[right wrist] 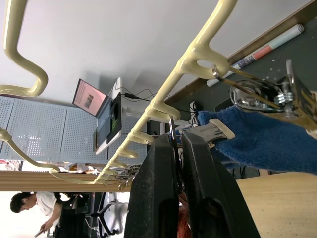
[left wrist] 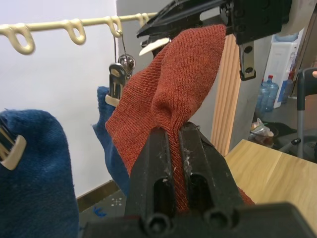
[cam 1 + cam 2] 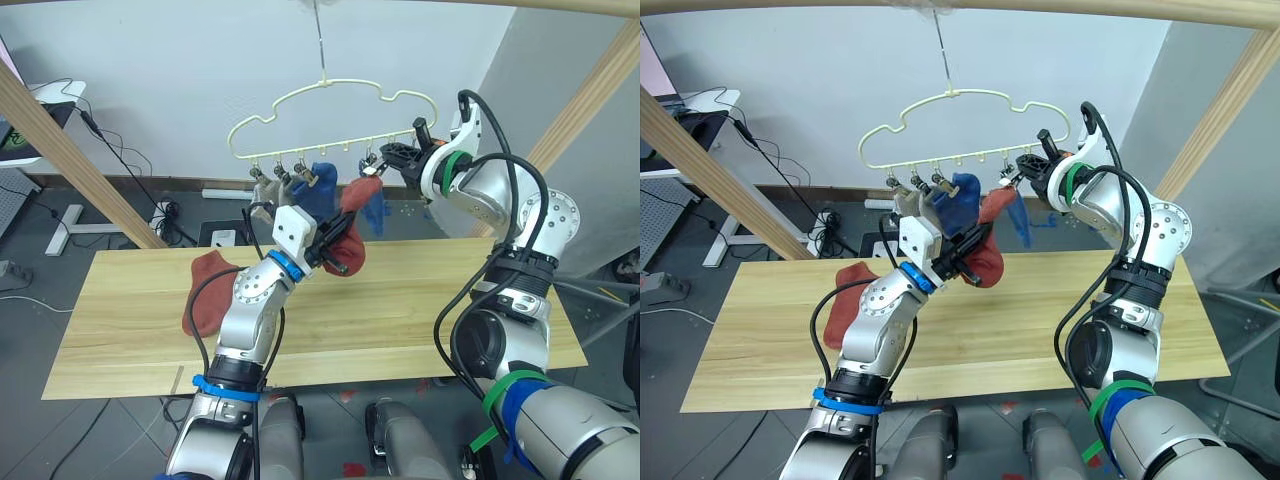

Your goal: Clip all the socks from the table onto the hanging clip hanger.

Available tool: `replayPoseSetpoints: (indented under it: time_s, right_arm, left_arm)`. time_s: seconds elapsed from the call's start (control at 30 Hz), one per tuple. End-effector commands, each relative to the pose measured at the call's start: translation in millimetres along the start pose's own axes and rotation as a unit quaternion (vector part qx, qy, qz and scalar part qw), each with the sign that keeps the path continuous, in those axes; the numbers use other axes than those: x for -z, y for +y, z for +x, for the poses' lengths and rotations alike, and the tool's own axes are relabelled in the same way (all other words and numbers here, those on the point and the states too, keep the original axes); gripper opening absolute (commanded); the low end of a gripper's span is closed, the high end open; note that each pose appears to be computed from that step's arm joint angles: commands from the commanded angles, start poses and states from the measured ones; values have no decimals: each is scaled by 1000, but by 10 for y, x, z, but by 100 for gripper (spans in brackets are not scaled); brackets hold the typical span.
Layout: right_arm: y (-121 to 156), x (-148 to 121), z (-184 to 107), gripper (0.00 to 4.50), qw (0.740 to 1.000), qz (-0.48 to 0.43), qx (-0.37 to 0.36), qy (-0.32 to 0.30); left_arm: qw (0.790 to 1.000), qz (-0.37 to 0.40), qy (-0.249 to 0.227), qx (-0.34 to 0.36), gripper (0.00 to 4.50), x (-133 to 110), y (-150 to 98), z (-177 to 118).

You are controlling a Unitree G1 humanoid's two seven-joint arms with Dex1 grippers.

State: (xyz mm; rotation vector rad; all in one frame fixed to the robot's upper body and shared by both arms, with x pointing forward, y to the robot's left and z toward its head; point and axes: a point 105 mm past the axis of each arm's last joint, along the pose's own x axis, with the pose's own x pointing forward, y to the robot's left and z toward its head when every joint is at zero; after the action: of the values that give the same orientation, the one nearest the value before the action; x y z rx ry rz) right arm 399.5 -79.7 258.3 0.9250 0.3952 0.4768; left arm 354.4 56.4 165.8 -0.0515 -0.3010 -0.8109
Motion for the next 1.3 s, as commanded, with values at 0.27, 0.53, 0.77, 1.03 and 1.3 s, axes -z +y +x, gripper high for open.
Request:
replayPoseSetpoints:
  time_s: [0.27, 0.53, 0.77, 1.03, 1.3]
  right_arm:
    - [26, -38, -35, 0, 1000, -6, -5, -6]
    - [29, -22, -42, 199, 1000, -7, -14, -4]
    - [53, -90, -187, 428, 998, -34, -40, -20]
    - [-3, -53, -545, 450, 988, -139, -60, -38]
    - [-183, 113, -646, 450, 976, -210, -37, -52]
  left_arm:
    - [1000, 14, -19, 4, 1, -103, -17, 45]
    - [1000, 12, -23, 7, 0, -120, -36, 51]
    - [1000, -1, -13, 16, 0, -89, -84, 98]
    - [997, -68, 9, 40, 27, 28, -168, 127]
    - [979, -176, 28, 99, 253, 64, -338, 153]
